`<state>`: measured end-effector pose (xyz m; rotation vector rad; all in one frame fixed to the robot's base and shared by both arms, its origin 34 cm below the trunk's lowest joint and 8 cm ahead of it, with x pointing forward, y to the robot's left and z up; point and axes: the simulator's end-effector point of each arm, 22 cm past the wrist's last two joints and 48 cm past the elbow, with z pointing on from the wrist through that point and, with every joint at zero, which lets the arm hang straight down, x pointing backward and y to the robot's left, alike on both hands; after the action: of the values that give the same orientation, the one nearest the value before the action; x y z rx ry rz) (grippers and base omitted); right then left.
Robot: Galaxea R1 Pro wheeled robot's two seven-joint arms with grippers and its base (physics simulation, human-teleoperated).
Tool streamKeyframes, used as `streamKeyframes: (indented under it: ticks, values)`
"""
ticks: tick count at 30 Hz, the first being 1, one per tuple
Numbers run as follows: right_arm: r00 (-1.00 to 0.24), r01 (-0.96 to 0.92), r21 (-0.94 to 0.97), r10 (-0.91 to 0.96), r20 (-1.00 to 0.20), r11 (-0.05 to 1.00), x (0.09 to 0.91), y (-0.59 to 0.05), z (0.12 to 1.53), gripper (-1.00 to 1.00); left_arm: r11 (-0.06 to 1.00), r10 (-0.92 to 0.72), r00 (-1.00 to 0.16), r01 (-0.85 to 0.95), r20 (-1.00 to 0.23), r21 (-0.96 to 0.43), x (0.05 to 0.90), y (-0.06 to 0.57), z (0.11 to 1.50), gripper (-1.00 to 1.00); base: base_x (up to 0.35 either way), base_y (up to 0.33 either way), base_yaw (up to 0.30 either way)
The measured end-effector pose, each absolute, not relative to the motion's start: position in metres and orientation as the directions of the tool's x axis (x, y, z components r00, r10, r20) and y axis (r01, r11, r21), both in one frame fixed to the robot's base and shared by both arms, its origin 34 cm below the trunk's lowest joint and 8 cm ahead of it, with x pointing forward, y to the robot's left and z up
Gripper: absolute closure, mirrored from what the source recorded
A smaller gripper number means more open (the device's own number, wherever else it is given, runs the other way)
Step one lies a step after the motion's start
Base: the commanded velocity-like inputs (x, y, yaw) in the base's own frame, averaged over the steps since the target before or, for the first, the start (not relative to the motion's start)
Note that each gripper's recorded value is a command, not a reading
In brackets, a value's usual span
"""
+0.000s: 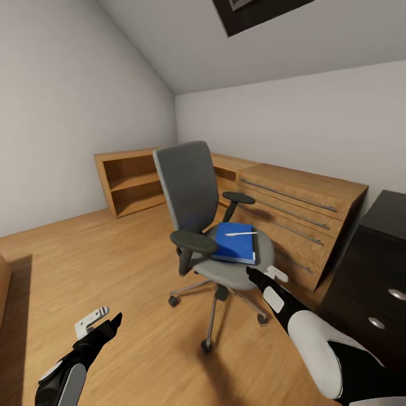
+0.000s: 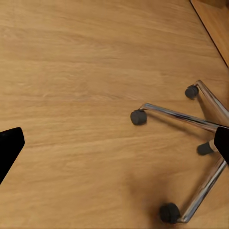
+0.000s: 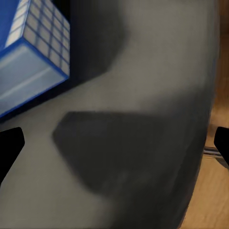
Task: In the bedroom, organize the workspace by keeping the computer under the desk, ensuring the monitor is on the desk, placing the keyboard on the desk next to the monitor, placing the mouse on the desk next to the keyboard, moving the folder from the swivel chair onto the desk next to the mouse, stacking the notebook on top of the folder with the pen on top of the notebook, and positioning the swivel chair next to the desk.
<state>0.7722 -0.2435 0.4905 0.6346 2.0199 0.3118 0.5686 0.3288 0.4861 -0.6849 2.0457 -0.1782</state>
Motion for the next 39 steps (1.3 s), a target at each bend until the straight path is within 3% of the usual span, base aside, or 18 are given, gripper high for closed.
streamKeyframes:
  ticks: [10, 31, 39]
  values:
    - [-0.405, 0.306, 0.463, 0.554, -0.727, 0.832, 0.7724, -0.2422, 0.4900, -1.00, 0.834, -0.533, -0.404, -0.399, -0.743, -0.382, 0.5686, 0.3290, 0.4856, -1.00, 0.108, 0.000, 0.000]
    - [-0.419, 0.313, 0.462, 0.557, -0.717, 0.830, 0.7681, -0.2397, 0.4821, -1.00, 0.834, -0.533, -0.409, -0.398, -0.741, -0.381, 0.5685, 0.3279, 0.4837, -1.00, -0.261, -0.012, 0.000]
    - [-0.420, 0.312, 0.461, 0.555, -0.717, 0.831, 0.7677, -0.2392, 0.4822, -1.00, 0.834, -0.533, -0.408, -0.398, -0.741, -0.382, 0.5685, 0.3279, 0.4842, -1.00, -0.057, -0.003, 0.000]
